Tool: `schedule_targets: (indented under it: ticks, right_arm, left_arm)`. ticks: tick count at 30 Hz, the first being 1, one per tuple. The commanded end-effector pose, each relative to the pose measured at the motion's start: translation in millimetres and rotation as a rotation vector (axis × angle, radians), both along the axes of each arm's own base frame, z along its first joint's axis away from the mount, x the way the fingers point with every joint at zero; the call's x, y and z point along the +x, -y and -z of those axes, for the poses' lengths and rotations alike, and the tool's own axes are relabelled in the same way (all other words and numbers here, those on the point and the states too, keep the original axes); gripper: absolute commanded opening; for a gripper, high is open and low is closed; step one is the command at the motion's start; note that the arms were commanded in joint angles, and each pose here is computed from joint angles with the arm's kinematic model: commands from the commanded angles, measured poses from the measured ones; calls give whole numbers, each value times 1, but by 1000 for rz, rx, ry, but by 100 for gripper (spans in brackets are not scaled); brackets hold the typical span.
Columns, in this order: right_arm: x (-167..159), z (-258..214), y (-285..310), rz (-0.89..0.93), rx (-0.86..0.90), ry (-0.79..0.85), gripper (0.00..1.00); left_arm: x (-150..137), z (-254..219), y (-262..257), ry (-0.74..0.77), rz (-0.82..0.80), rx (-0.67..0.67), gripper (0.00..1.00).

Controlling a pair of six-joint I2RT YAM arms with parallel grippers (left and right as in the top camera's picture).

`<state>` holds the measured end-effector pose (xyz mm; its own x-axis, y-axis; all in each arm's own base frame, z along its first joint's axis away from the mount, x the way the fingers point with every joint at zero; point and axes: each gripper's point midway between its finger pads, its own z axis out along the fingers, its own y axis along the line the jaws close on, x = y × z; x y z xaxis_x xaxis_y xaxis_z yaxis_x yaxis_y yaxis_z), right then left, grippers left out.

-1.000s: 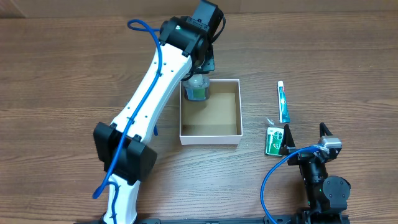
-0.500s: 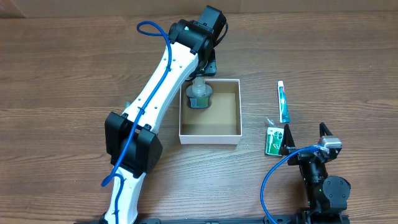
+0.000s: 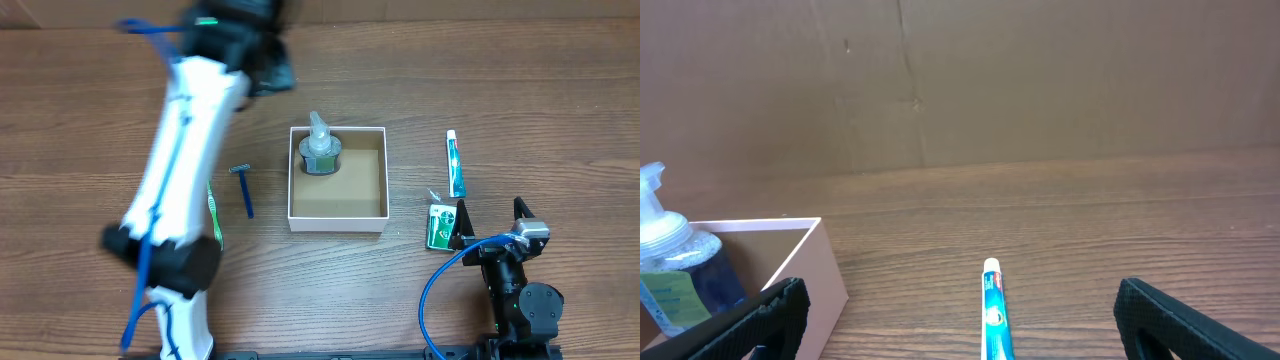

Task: Pack container
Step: 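Move the left gripper to the green toothbrush and grasp it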

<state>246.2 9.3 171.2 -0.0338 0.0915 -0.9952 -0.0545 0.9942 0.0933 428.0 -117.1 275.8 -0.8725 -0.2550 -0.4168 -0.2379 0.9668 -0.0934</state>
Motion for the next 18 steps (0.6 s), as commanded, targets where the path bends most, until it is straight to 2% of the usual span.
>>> schedule_targets:
  ticks: [1,3,5,13,18]
  right_arm:
    - [0,0,1,3,-7,10,100]
    - [0,0,1,3,-7,10,100]
    - [0,0,1,3,-7,10,100]
    - [0,0,1,3,-7,10,100]
    - [0,0,1,3,-7,10,100]
  left_arm:
    - [-38,-53,-51,57,-75,1,70]
    - [-46,-45,-45,0,65,-34,72]
    - [-55,-26,-30,-87,112,-115,74]
    - [-62,44,-58,-271,17,48,75]
    - [-62,58,-59,-293,18,63,75]
